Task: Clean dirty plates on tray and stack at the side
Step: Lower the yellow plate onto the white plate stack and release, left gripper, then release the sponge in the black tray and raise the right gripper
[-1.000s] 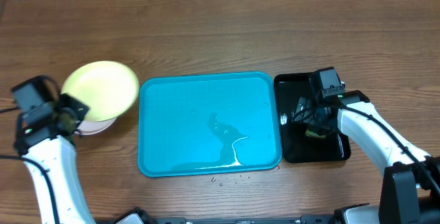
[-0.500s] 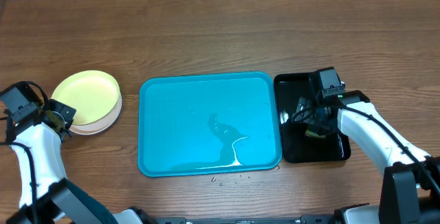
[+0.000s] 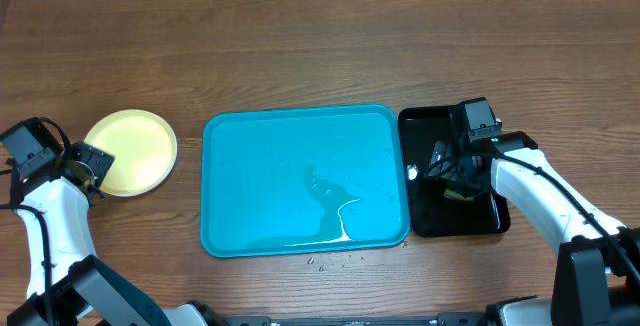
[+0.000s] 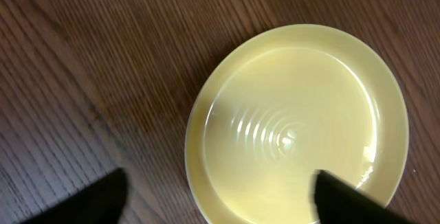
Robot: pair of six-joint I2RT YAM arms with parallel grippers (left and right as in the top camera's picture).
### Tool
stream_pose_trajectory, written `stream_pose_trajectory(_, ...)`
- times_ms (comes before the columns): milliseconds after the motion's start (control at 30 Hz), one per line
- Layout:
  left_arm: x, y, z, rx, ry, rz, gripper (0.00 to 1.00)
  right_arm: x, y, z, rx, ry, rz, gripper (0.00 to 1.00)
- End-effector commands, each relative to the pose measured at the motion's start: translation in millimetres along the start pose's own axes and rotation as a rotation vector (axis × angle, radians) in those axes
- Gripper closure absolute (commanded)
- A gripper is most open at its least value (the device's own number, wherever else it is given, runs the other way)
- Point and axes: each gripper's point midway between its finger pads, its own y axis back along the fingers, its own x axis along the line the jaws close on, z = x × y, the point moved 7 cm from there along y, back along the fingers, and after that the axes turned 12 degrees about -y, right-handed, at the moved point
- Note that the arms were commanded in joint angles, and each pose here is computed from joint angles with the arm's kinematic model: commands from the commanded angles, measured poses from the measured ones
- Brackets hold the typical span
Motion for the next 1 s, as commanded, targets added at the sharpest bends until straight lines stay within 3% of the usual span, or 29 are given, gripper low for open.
stream_pose_trajectory(0, -14.8, 0.5, -5.8, 0.049, -0.013, -0.159, 0.00, -0.7, 0.7, 2.4, -0.014, -0.006, -0.007, 0.00)
stream_pose_trajectory(133, -50.9, 10.9, -16.4, 0.103, -0.164, -0.467, 0.00, -0.7, 0.7, 2.4, -0.014, -0.006, -0.007, 0.00)
stream_pose_trajectory(267, -77.7, 19.4, -31.8, 0.143, -0.284, -0.601, 0.00, -0.7, 0.8, 2.4, -0.014, -0.006, -0.007, 0.00)
stream_pose_trajectory(400, -99.4, 23.7, -47.3, 0.160, -0.414, -0.630, 0.05, -0.7, 0.7, 2.4, -0.014, -0.006, -0.007, 0.00)
stream_pose_trajectory(467, -107.3, 24.1, -54.6, 0.167, -0.460, -0.610, 0.00, -0.7, 0.8, 2.4, -0.014, -0.006, -0.007, 0.00)
stream_pose_trajectory(600, -117.8, 23.5, -64.1, 0.164, -0.525, -0.547, 0.00, -0.7, 0.8, 2.4, -0.014, -0.006, -0.007, 0.00)
stream_pose_trajectory(967, -125.8, 25.0, -70.6, 0.164, -0.563, -0.534, 0.00, -0.7, 0.8, 2.5, -0.014, -0.006, -0.007, 0.00)
